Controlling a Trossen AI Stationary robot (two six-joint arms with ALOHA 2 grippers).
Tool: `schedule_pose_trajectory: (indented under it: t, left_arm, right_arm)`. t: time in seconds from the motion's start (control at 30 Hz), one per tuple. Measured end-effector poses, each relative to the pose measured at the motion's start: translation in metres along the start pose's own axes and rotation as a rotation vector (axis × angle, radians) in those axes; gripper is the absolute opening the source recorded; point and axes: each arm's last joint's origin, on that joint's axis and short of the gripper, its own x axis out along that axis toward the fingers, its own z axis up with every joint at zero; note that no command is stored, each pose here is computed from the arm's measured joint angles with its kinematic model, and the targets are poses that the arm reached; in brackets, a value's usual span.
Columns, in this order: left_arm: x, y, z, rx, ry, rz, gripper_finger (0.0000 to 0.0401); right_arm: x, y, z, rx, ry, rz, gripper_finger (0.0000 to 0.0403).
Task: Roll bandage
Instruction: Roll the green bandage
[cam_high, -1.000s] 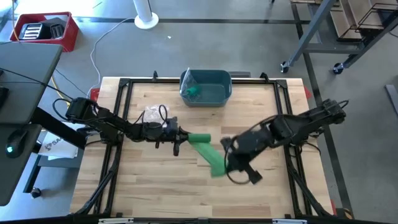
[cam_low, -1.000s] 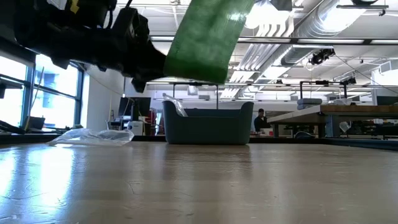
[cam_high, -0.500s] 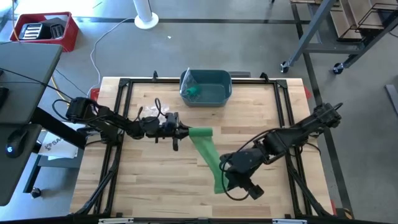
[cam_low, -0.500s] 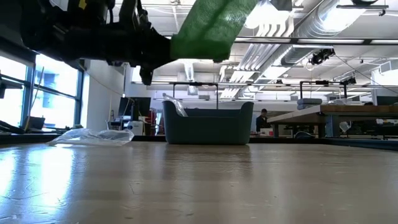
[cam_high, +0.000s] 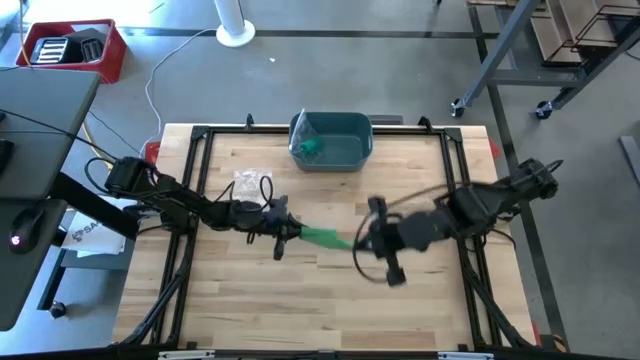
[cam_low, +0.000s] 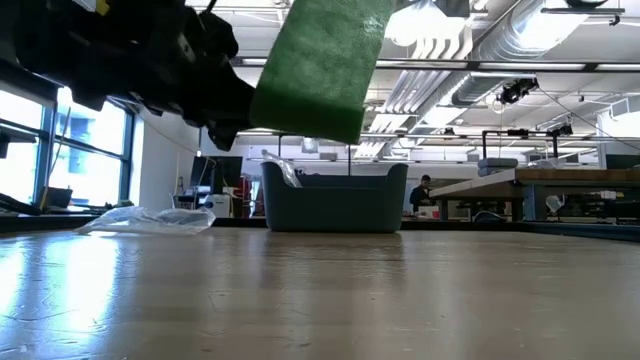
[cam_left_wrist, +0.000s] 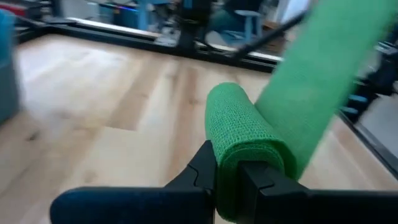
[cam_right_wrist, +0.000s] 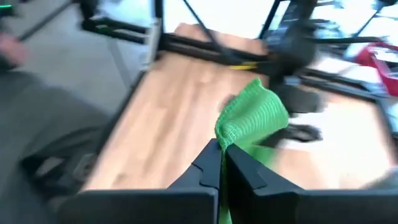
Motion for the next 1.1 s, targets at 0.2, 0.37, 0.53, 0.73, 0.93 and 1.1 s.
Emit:
schedule_pose_trajectory:
  t: [0.2, 0.37, 0.53, 0.73, 0.93, 1.1]
  left_arm:
    - [-0.002, -0.014, -0.003, 0.021, 0.012, -0.072, 0.0015]
    - [-0.004, -0.028, -0.006, 0.032, 0.035, -0.193, 0.0015]
    - [-0.009, -0.046, -0.008, 0.044, 0.023, -0.278, 0.0015]
    - [-0.015, -0.066, -0.007, 0.072, -0.030, -0.323, 0.0015]
    - [-0.017, -0.070, -0.007, 0.069, -0.052, -0.282, 0.0015]
    - [-0.018, -0.070, -0.002, 0.054, -0.107, -0.287, 0.0015]
  right_arm:
    - [0.000, -0.050, 0.004, 0.026, 0.017, -0.113, 0.0000]
    - [0.010, -0.096, -0.008, 0.051, 0.104, -0.140, 0.0000]
    - [0.045, -0.124, -0.041, 0.097, 0.158, -0.036, 0.0000]
    - [0.106, -0.118, -0.119, 0.166, 0.179, 0.047, 0.0000]
    - [0.134, -0.085, -0.184, 0.249, 0.031, 0.061, 0.0003]
    - [0.135, -0.065, -0.204, 0.312, -0.068, 0.087, 0.0036]
